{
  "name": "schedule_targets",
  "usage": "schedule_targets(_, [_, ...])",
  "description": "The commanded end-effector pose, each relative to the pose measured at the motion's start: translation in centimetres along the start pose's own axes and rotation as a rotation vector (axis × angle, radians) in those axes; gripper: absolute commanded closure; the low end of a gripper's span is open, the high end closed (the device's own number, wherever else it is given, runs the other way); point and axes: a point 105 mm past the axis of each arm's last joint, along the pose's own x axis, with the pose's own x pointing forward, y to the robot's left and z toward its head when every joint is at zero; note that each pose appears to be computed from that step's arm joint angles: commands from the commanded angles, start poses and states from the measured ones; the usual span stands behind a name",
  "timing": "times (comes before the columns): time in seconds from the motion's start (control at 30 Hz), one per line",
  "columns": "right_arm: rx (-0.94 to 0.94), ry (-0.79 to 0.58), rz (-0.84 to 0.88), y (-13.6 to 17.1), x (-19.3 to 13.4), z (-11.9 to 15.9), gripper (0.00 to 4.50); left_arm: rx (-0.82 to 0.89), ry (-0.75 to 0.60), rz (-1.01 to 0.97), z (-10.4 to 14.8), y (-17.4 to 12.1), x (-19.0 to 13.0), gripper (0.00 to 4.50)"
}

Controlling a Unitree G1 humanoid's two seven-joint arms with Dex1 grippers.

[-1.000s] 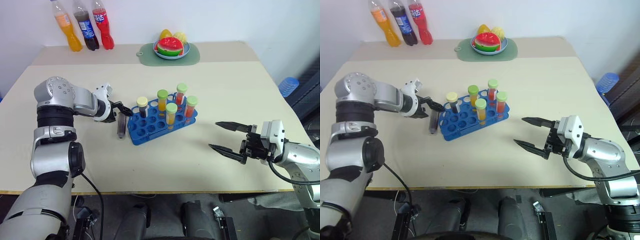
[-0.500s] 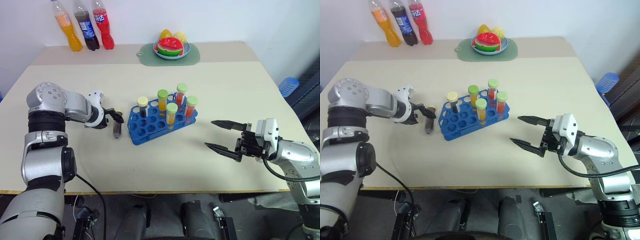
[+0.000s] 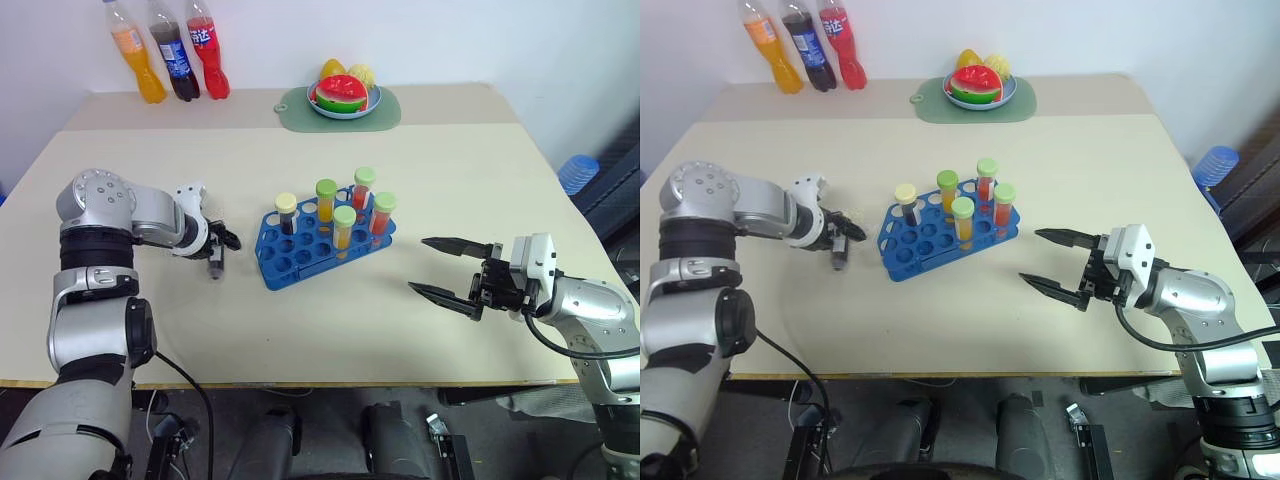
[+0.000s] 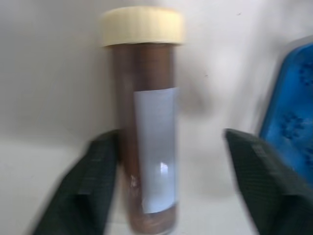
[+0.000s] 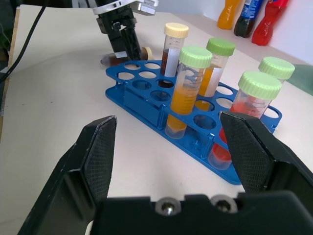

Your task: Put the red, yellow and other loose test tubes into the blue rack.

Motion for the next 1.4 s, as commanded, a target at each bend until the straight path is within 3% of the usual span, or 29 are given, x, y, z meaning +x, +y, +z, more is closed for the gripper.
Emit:
schedule_targets(0.03, [-0.025, -0.018, 0.0, 0.0, 0.1, 0.6, 0.77, 0.006, -0.015, -0.013, 0.0, -0.2, -0.2, 3.22])
schedule_targets(0.1, [-0.023, -0.018, 0.002, -0.1, 0.2, 0.6, 0.77, 0.007, -0.028, -0.019, 0.0, -0.1, -0.3, 3.75])
schedule_targets(0.23, [-0.021, -0.017, 0.005, -0.2, 0.3, 0.5, 0.77, 0.089, -0.118, -0.132, -0.1, -1.4, -1.6, 3.75])
schedule_targets(0.37, [-0.019, -0.021, 0.009, -0.4, 0.4, 0.4, 0.77, 0.267, -0.312, -0.372, -1.1, -4.2, -4.3, 3.75])
schedule_targets(0.47, [-0.022, -0.023, 0.006, -0.6, 0.5, 0.4, 0.77, 0.415, -0.549, -0.54, -1.5, -5.3, -6.7, 3.75])
schedule_targets(0.53, [-0.03, -0.021, -0.001, -0.8, 0.5, 0.3, 0.77, 0.495, -0.636, -0.644, -2.1, -5.5, -8.0, 3.75])
schedule_targets(0.67, [-0.029, -0.023, -0.006, -0.8, 0.5, 0.3, 0.77, 0.661, -0.761, -0.711, -3.0, -5.5, -8.5, 3.75])
schedule_targets(0.87, [-0.015, -0.024, -0.04, -0.2, 0.3, 0.2, 0.77, 0.82, -1.062, -0.78, -3.0, -7.6, -7.8, 3.75])
schedule_targets(1.03, [-0.007, -0.02, -0.069, 0.1, 0.0, 0.1, 0.77, 0.832, -1.11, -0.981, -3.6, -8.7, -7.5, 3.75])
schedule_targets(1.23, [-0.01, -0.022, -0.103, 0.5, -0.2, 0.2, 0.77, 0.86, -1.042, -1.054, -2.8, -8.7, -5.4, 3.75])
schedule_targets(1.4, [-0.01, -0.023, -0.133, 0.8, -0.4, 0.2, 0.77, 0.886, -0.955, -1.127, -3.6, -9.5, -3.4, 3.75])
